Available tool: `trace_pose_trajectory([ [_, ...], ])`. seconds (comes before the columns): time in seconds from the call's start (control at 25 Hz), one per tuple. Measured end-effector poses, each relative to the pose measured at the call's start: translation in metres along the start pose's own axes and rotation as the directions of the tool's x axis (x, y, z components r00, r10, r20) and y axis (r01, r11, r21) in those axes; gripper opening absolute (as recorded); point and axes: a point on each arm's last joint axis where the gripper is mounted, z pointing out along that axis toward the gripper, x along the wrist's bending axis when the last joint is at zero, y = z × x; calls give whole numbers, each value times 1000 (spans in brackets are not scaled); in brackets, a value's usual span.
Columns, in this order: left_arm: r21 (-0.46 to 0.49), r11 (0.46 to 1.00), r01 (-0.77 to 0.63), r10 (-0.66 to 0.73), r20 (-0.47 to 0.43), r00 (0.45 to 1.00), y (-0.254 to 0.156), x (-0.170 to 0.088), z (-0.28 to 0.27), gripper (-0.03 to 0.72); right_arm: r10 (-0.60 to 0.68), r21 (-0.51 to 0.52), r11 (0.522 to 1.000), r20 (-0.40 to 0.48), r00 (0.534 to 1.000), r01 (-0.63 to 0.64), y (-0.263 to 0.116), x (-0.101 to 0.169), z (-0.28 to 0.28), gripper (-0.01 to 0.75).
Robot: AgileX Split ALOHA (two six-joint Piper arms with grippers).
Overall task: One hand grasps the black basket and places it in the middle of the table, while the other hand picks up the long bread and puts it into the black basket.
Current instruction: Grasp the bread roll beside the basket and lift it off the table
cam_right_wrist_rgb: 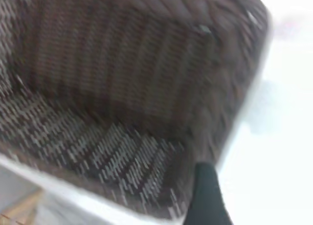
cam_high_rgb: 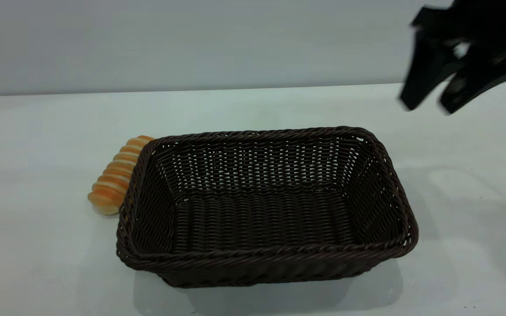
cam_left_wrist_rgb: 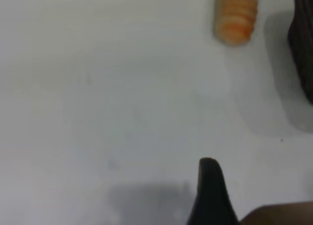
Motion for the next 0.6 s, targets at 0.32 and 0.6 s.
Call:
trace_pose_trajectory([
  [0.32, 185, 981, -62, 68, -23, 997, 74, -2, 64, 554, -86, 43, 996, 93, 992, 83, -30, 42, -63, 578],
  [0.6, 268, 937, -223, 217, 50, 975, 117, -9, 169, 554, -176, 14, 984, 72, 982, 175, -69, 80, -85, 578],
])
